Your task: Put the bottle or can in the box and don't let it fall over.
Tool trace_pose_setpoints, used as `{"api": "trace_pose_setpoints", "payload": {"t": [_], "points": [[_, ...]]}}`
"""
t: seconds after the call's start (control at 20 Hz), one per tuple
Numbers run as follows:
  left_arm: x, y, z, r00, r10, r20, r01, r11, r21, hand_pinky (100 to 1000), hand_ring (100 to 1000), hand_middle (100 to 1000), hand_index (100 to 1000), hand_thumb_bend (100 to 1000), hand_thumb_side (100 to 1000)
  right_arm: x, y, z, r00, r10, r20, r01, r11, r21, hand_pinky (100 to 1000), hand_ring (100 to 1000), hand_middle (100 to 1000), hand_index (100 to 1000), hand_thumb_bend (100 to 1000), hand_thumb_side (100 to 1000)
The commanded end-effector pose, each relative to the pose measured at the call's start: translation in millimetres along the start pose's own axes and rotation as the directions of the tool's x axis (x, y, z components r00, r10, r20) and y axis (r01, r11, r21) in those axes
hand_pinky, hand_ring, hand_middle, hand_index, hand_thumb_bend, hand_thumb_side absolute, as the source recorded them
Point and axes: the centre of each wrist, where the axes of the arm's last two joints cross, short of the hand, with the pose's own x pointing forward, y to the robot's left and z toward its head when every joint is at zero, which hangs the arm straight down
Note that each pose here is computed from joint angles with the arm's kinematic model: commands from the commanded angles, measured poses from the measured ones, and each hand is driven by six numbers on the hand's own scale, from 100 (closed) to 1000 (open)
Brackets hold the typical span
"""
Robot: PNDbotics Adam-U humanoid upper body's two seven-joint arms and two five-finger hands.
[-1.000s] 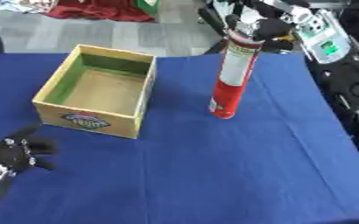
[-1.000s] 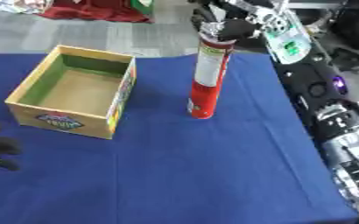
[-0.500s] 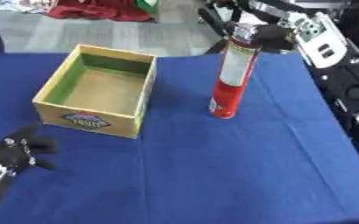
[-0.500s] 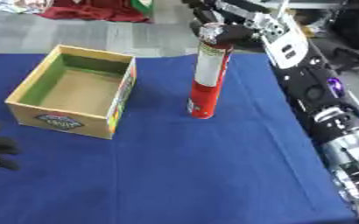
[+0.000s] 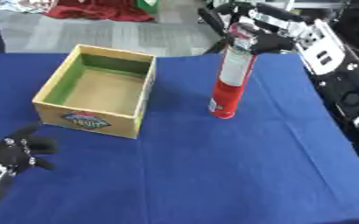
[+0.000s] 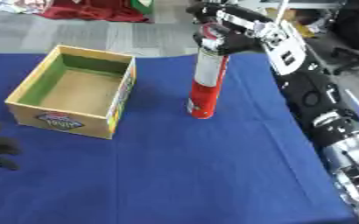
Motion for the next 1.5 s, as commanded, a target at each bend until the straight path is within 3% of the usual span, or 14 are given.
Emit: {"api": "trace_pose_setpoints", "payload": {"t": [0.05,1.0,1.1,1.2,1.3,1.35,1.5], "points": [[7.3,3.6,-2.0,1.000,-0.019,0.022,0.019,1.000,0.004,642,762,722,969,100,864,-3.0,-17.4,10.3,0.971,0.168,0.169,-0.202,0.957,0.208,1000,991,972,1000,100,681],[7.4,3.5,-2.0,1.000,-0.020,0.022,0.020,1.000,0.003,641,760,721,971,100,867,-13.2,-9.0,18.8,0.976,0.197,0.095,-0.215,0.942,0.256,1000,960,942,986,100,729],[7.4,3.6,-2.0,1.000,-0.020,0.022,0.020,1.000,0.004,641,759,721,971,100,867,-14.1,-7.1,19.1,0.977,0.192,0.088,-0.208,0.943,0.258,908,900,888,948,100,722],[7.5,3.6,-2.1,1.000,-0.019,0.023,0.019,1.000,0.004,640,759,721,971,100,868,-14.6,-5.4,19.1,0.979,0.184,0.085,-0.200,0.946,0.256,796,818,825,891,100,658],[7.5,3.6,-2.2,1.000,-0.019,0.023,0.019,1.000,0.004,640,759,721,971,100,868,-14.3,-5.3,18.8,0.980,0.181,0.087,-0.197,0.948,0.249,659,700,742,814,100,441],[7.5,3.6,-2.2,1.000,-0.019,0.023,0.018,1.000,0.004,640,759,721,971,100,868,-14.0,-5.5,18.5,0.980,0.180,0.088,-0.197,0.950,0.243,583,625,683,764,100,264],[7.6,3.6,-2.3,1.000,-0.018,0.023,0.018,1.000,0.004,640,759,721,971,100,869,-12.7,-6.5,17.3,0.979,0.175,0.100,-0.193,0.959,0.206,433,499,568,668,100,234]]}}
